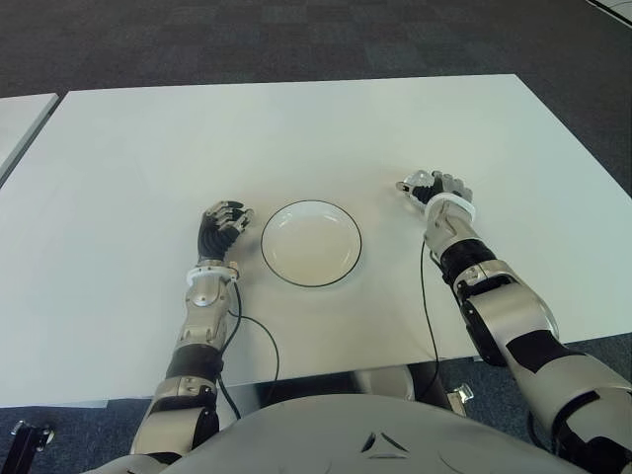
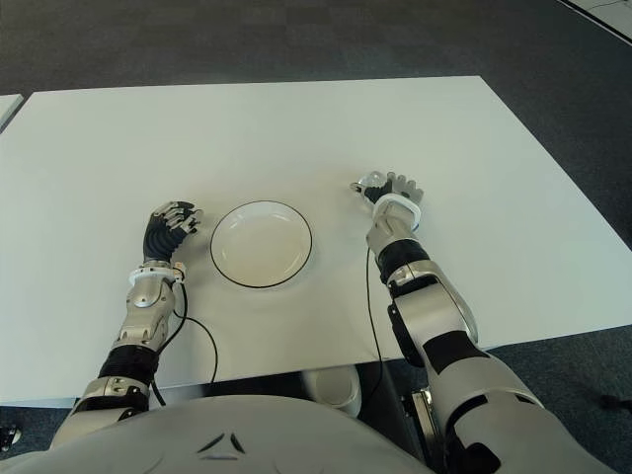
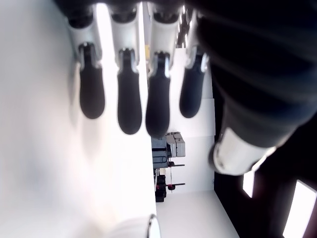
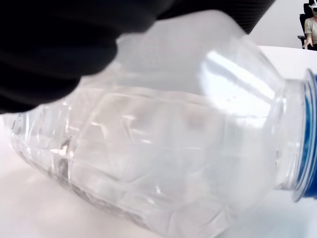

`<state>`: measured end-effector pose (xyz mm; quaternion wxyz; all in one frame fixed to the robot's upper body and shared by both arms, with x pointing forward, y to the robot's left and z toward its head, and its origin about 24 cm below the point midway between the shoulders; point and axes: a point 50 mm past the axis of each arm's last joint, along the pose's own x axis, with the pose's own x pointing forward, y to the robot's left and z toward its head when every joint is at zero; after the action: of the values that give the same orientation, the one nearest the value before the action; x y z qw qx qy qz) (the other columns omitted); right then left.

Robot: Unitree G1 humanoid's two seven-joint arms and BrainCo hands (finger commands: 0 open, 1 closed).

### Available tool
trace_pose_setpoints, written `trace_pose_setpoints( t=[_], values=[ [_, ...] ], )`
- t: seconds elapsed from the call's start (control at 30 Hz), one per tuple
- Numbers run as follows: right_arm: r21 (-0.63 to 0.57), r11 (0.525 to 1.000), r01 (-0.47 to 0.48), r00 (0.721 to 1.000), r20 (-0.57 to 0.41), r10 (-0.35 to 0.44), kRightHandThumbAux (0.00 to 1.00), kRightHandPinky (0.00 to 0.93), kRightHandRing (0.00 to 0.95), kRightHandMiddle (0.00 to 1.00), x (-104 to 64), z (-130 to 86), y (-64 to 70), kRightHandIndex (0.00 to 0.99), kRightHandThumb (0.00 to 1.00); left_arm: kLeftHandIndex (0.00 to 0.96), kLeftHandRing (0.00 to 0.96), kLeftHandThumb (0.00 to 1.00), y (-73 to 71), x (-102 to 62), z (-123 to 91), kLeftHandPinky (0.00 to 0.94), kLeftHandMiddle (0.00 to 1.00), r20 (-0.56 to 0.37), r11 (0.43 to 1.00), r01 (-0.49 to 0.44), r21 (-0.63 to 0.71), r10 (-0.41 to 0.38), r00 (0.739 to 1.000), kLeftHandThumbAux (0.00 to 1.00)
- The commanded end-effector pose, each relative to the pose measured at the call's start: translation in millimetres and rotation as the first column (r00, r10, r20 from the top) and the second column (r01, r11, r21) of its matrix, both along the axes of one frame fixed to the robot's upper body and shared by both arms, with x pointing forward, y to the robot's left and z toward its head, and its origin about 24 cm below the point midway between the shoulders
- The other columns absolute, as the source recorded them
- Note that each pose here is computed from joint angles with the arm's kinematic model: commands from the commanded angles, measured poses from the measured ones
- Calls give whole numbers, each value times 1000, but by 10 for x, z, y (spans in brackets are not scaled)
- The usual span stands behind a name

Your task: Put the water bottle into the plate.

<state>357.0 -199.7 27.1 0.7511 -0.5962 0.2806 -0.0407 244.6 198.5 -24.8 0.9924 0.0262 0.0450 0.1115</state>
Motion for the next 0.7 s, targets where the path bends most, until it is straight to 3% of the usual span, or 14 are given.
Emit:
trace_pose_setpoints(
  t=[0.03,0.2,0.27,0.33,0.43,0.7],
  values=[
    [31,999,21,990,-137,-17,281,51,0,0,-137,-226,7,0,457,431,532,708,29,-28,-34,526,540,-27,1000,-14,-12,14,1000,718],
    [19,1000,16,985,-172,-13,340,83,0,0,-136,-222,14,0,429,431,537,708,35,-27,-32,530,547,-25,1000,-20,-15,20,999,718],
    [9,1000,1,983,-186,1,379,131,27,57,-131,-219,18,179,430,431,538,708,36,-28,-26,527,546,-20,1000,-26,-10,26,999,718],
    [3,1000,-10,981,-193,10,401,162,56,96,-127,-215,22,270,437,430,536,707,36,-30,-21,525,543,-17,1000,-28,-7,28,999,718],
    [1,1000,-22,980,-200,21,423,200,94,142,-127,-217,22,353,444,430,534,707,35,-31,-18,524,541,-13,1000,-29,-5,29,999,719],
    [-1,998,-57,978,-201,56,457,246,172,218,-131,-217,12,441,460,431,533,707,34,-35,-5,527,542,-6,1000,-22,-4,22,1000,719]
  ],
)
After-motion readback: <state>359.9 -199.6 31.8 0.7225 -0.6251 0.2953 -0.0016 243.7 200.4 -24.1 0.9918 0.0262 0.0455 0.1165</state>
